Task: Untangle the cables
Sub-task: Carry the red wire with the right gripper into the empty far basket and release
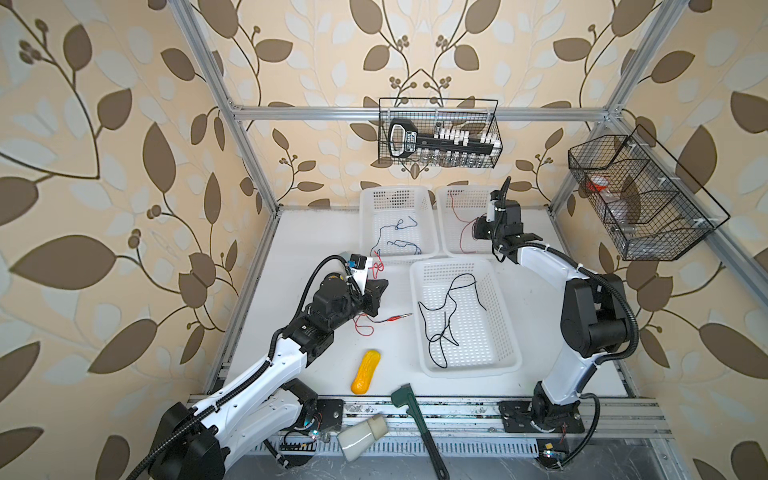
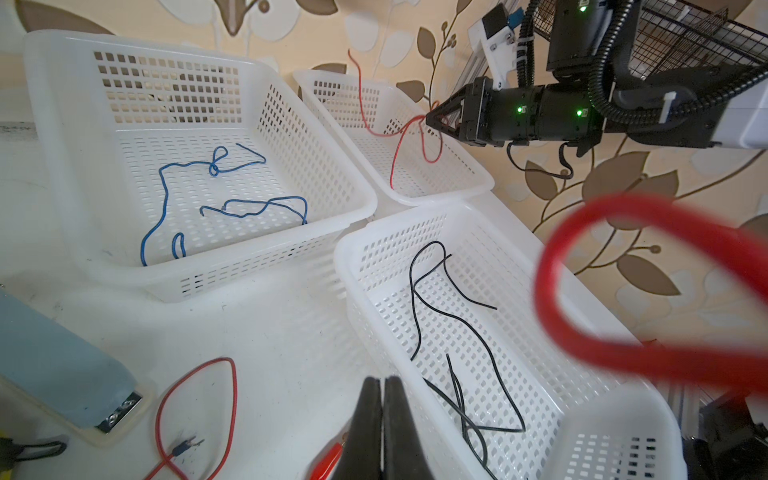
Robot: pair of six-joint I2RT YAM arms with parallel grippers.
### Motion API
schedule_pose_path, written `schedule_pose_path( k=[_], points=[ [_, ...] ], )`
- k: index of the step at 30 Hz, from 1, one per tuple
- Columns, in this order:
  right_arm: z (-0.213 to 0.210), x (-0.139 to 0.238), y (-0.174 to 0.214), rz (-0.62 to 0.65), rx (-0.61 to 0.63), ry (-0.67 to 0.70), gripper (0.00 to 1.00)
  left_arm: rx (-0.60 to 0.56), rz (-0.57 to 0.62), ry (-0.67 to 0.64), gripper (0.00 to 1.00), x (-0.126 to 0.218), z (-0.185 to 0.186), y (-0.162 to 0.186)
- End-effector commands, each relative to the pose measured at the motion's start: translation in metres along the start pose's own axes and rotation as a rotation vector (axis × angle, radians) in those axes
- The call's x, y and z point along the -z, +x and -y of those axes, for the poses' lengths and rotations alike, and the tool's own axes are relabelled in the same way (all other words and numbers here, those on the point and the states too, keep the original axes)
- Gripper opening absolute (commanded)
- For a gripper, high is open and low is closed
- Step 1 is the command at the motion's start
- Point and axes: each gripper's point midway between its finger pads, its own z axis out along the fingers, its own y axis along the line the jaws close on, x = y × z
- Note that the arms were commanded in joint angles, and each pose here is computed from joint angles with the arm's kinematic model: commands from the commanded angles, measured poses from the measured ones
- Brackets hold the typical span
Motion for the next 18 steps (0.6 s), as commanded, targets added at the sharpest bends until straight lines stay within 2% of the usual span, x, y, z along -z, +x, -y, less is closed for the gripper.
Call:
schedule_pose_path(
  k=[1,8,18],
  points=[
    [-0.003,-0.006,-0.002,-0.018,0.018,-0.036,0.21,-0.023,0.078,0.047,0.00,0.003,0.014,-0.027],
    [-0.004,0.002,-0.003,-0.029,0.030,-0.082,0.36,-0.018,0.078,0.050,0.00,0.002,0.013,-0.027],
    [-0.061,0.063,0.003,0.051,0.058,-0.367,0.46,0.013,0.097,0.054,0.00,0.000,0.016,-0.038]
  ],
)
